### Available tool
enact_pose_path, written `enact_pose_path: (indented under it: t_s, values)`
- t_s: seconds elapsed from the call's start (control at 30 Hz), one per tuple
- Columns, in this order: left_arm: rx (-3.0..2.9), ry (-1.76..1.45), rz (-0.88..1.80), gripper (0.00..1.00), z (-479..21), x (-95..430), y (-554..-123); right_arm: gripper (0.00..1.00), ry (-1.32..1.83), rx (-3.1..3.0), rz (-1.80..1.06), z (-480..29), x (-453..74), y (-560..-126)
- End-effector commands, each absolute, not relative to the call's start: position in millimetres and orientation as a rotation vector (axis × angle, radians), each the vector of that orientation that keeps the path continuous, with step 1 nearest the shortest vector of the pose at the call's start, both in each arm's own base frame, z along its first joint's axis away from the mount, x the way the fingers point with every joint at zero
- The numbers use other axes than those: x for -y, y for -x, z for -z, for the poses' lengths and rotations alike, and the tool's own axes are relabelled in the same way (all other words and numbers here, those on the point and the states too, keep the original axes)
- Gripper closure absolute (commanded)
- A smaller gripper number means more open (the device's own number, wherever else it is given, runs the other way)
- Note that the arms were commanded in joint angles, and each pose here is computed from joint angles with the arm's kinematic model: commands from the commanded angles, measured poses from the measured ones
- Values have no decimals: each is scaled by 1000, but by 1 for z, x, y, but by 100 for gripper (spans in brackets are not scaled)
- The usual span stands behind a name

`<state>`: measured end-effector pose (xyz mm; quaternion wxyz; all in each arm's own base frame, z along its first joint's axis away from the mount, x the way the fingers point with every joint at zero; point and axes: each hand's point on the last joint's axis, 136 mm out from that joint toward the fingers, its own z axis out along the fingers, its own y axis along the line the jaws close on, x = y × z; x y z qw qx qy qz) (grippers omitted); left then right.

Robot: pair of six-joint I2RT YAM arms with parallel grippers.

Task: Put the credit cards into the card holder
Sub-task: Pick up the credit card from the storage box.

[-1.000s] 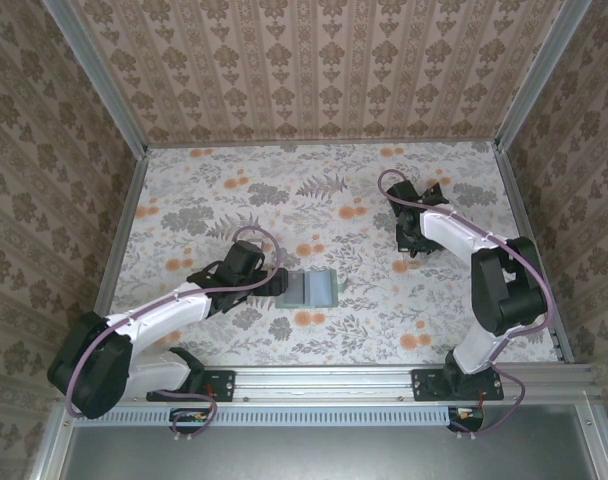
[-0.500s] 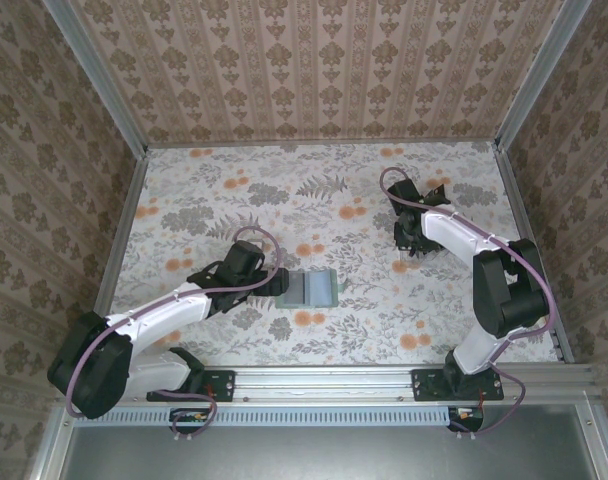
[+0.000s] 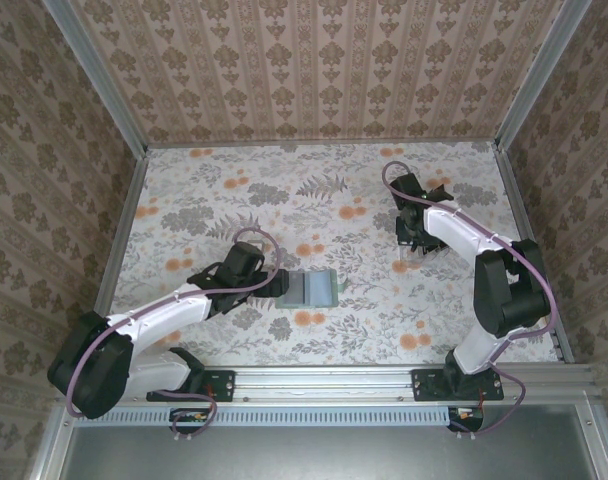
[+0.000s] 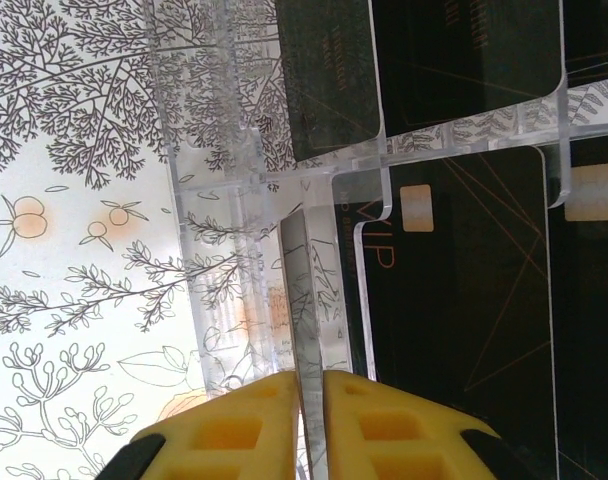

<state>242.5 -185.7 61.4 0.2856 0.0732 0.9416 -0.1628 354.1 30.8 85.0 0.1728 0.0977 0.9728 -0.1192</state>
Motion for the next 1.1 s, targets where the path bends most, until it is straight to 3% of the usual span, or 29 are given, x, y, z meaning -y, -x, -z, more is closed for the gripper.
enact_pose_path:
  t_s: [0.0,0.37,0.53,0.6,0.63,0.9,1.07]
  values:
    - [-2524,-201,440,0,-57,185,-242,88,-269,-2764,393,-89,-23,-353]
    - [-2522,-202,449,0,-57,186,-241,100,-258,-2762,375,-94,-23,-353]
    - [-2522,-203,452,0,-58,186,-241,100,-247,-2769,373,-93,-22,-351]
    - [-2524,-201,452,0,-57,186,-241,89,-245,-2783,378,-90,-21,-350]
    - [-2524,-201,452,0,-57,186,-241,89,-243,-2785,381,-89,-21,-350]
    - [-2522,-201,453,0,-58,186,-241,95,-247,-2785,371,-87,-21,-350]
    - [-2525,-198,453,0,-57,186,-241,94,-240,-2799,369,-83,-22,-349]
